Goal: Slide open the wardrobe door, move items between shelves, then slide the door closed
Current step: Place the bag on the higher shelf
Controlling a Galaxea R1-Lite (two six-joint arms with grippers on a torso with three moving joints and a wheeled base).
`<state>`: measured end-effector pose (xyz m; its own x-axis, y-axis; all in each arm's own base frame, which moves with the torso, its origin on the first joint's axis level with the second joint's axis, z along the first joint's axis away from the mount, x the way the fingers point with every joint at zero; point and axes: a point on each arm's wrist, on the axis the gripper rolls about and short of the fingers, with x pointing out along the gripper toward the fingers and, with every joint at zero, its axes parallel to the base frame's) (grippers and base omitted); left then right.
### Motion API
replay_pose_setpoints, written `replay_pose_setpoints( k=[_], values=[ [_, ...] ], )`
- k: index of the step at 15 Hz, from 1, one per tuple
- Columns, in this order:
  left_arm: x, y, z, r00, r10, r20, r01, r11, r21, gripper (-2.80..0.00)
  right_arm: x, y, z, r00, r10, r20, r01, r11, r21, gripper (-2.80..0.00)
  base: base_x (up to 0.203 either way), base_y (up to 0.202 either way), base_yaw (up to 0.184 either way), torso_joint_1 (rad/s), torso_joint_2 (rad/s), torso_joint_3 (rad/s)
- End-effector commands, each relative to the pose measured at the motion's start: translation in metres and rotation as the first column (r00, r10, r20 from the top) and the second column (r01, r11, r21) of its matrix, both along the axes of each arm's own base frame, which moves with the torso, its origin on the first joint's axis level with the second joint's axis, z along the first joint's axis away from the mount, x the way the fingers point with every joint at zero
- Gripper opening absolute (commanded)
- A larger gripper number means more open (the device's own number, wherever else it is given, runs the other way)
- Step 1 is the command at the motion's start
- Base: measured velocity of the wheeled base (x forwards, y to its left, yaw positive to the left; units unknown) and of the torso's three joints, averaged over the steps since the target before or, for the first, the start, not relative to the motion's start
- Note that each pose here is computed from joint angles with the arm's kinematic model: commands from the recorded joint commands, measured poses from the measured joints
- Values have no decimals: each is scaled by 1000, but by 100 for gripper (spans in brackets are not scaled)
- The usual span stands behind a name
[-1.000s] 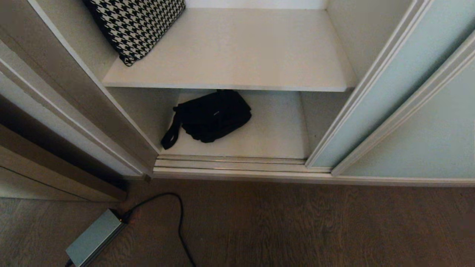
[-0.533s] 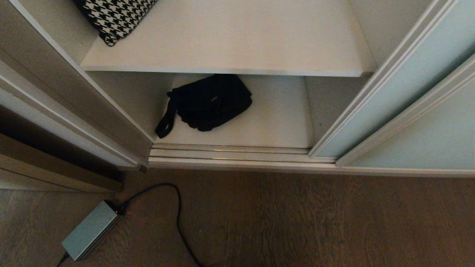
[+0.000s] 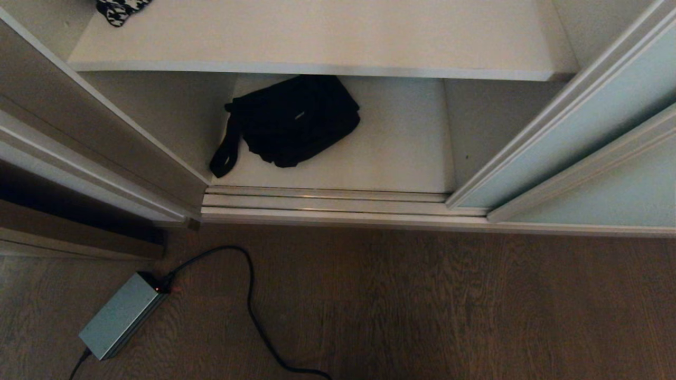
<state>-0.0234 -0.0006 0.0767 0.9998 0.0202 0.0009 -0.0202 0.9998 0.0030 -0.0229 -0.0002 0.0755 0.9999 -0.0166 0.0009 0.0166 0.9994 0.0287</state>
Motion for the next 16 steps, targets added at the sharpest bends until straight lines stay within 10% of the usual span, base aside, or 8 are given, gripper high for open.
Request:
replay_pose_setpoints(
  k=[1,16],
  values=[
    [0,0,0,1000,0,-2,0,1000,0,-280,0,0,0,1000,0,-2,0,1000,0,-280,0,0,0,4,8,-195],
    [1,0,0,1000,1,5,-1,1000,-4,-280,0,0,0,1000,0,-2,0,1000,0,-280,0,0,0,3,3,-186]
  ],
)
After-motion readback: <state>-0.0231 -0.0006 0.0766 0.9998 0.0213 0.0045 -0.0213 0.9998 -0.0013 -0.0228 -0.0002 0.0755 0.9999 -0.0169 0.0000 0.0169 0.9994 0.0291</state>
